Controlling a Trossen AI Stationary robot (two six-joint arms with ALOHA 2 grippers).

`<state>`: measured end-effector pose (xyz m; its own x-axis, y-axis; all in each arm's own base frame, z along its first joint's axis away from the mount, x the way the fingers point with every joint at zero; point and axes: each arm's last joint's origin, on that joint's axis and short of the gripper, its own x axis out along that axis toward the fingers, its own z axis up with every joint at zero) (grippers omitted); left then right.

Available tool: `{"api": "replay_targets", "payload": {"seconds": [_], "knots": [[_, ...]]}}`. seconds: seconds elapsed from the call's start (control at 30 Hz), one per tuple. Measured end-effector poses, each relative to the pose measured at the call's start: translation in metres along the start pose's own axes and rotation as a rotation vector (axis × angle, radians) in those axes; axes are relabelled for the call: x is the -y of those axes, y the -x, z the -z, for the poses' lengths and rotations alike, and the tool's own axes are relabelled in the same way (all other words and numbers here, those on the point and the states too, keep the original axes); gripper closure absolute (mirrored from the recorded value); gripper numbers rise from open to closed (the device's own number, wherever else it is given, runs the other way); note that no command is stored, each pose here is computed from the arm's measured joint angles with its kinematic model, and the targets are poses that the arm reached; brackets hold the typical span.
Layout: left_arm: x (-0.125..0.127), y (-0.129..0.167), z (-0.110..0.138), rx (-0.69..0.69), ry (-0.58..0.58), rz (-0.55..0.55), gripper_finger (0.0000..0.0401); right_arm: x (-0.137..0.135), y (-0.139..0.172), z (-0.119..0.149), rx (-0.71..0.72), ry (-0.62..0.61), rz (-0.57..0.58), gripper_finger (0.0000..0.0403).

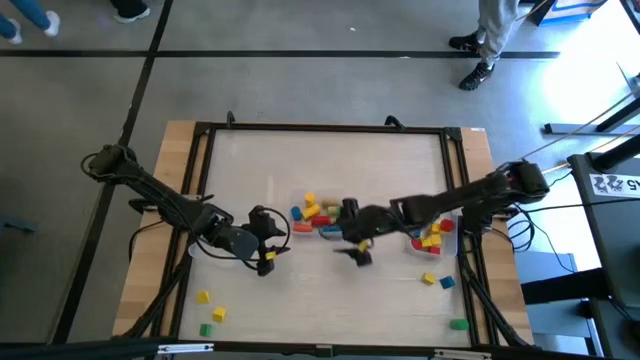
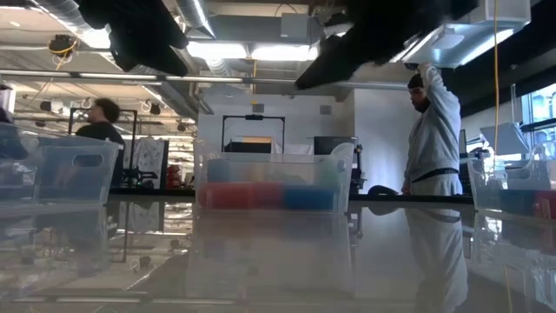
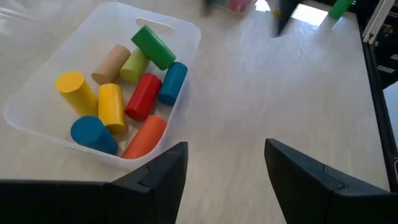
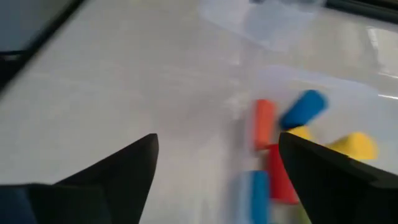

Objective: Sort blocks by size
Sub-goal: Put the green cylinder block into the center transparent bin

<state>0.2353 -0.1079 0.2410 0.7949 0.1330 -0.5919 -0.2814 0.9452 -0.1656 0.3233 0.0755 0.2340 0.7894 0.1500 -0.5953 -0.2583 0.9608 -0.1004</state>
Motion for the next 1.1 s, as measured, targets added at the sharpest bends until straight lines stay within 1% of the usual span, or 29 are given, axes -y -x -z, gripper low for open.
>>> {"api": "replay_targets", "payload": {"seconds": [0.07,0.17,0.23,0.37,0.5,0.73,0.9,1.1], "knots": [[0.0,0.0,0.0,0.0,-0.001,-0.001,0.0191,-0.018,0.009,-0.002,-0.015,-0.006,-0.044,0.0062],[0.0,0.0,0.0,0.0,0.0,-0.001,0.0191,-0.046,0.021,0.002,-0.081,-0.028,-0.121,0.0064],[0.0,0.0,0.0,0.001,0.0,0.0,0.0191,-0.065,0.029,0.006,-0.132,-0.046,-0.195,0.0069],[0.0,0.0,-0.001,0.009,0.001,-0.009,0.0191,-0.095,0.042,0.02,-0.299,-0.146,-0.303,0.0084],[-0.001,0.0,-0.001,0.018,0.001,-0.021,0.0191,-0.122,0.055,0.032,-0.444,-0.254,-0.364,0.0094],[-0.002,0.0,-0.002,0.04,0.001,-0.05,0.0191,-0.159,0.078,0.051,-0.622,-0.375,-0.357,0.0099],[-0.002,0.0,-0.002,0.05,0.001,-0.064,0.0191,-0.177,0.092,0.063,-0.765,-0.459,-0.351,0.01],[-0.002,0.0,-0.001,0.049,0.0,-0.065,0.0191,-0.194,0.11,0.077,-0.904,-0.511,-0.332,0.01]]}}
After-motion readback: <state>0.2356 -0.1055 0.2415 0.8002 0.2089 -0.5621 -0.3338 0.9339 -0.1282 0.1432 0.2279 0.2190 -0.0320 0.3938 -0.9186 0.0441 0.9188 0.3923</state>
